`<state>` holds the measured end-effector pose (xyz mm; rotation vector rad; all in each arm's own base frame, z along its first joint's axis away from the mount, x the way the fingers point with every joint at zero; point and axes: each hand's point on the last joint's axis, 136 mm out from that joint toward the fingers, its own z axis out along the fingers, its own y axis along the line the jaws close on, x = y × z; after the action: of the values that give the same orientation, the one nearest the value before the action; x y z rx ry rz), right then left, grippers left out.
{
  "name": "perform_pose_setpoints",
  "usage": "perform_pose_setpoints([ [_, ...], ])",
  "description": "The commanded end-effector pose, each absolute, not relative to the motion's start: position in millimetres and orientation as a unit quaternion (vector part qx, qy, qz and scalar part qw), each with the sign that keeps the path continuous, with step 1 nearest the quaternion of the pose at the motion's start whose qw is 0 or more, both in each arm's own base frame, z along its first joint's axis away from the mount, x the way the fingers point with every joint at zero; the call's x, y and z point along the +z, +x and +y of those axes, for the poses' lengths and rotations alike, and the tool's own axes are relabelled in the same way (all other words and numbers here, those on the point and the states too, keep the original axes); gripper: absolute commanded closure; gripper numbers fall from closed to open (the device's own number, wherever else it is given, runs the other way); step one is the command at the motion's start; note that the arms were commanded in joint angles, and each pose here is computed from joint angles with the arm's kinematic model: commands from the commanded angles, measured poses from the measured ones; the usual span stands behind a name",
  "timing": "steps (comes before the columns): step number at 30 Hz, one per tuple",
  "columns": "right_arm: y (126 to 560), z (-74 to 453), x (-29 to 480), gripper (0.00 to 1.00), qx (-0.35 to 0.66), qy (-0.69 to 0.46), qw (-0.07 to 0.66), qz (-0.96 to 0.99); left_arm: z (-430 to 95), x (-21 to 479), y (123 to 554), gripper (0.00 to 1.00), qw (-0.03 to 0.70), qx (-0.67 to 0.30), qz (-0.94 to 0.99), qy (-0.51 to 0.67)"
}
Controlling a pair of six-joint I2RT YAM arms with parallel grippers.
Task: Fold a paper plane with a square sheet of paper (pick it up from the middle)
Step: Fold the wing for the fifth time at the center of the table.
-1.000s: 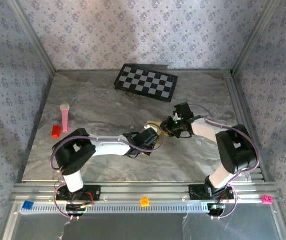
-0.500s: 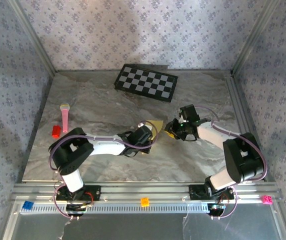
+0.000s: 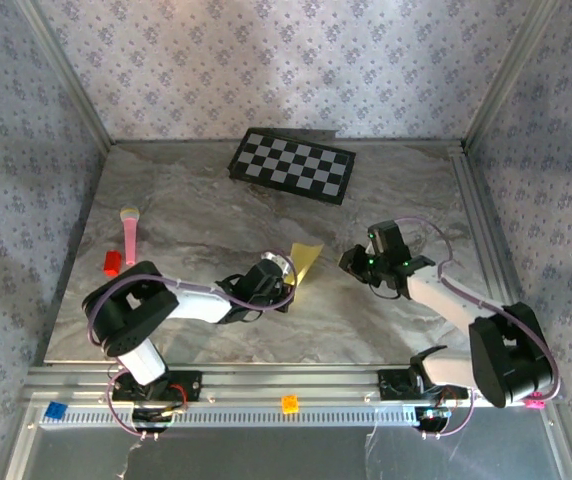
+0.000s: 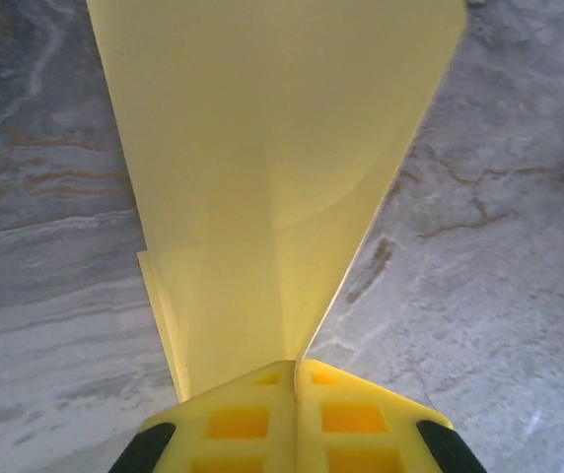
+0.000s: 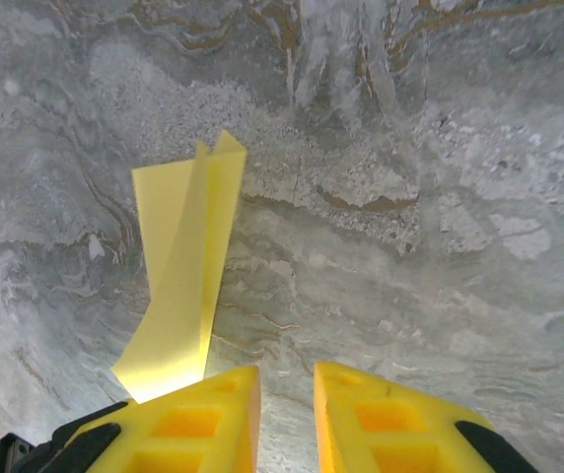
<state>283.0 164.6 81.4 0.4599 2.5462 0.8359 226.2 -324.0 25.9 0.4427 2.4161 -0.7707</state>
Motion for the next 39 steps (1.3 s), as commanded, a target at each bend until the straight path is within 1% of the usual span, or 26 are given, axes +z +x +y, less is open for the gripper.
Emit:
perform_pose_setpoints([
  [1,283,164,87,0.78,0.308,0.140,0.227,0.913,-344,43,221,0.97,0.272,-0.361,0.871,0.193],
  [4,279,170,86,0.78,0.328,0.130,0.214,0.911,-352,41,218,0.98,0.244,-0.372,0.872,0.204],
  [7,277,183,91,0.78,0.363,0.109,0.212,0.901,-354,37,218,0.98,0.228,-0.383,0.874,0.193],
  [11,275,193,95,0.79,0.386,0.083,0.217,0.893,-356,31,219,0.98,0.207,-0.394,0.877,0.182],
  [18,270,213,90,0.85,0.394,0.040,0.204,0.895,-347,25,224,0.99,0.202,-0.399,0.882,0.148],
  [23,269,227,81,0.87,0.408,0.025,0.180,0.895,-348,26,225,0.99,0.185,-0.415,0.880,0.137],
  [28,273,240,77,0.87,0.410,0.004,0.171,0.896,-355,24,224,0.99,0.157,-0.436,0.877,0.129],
  [39,289,250,64,0.89,0.414,0.009,0.155,0.897,-352,20,228,1.00,0.147,-0.448,0.876,0.102],
])
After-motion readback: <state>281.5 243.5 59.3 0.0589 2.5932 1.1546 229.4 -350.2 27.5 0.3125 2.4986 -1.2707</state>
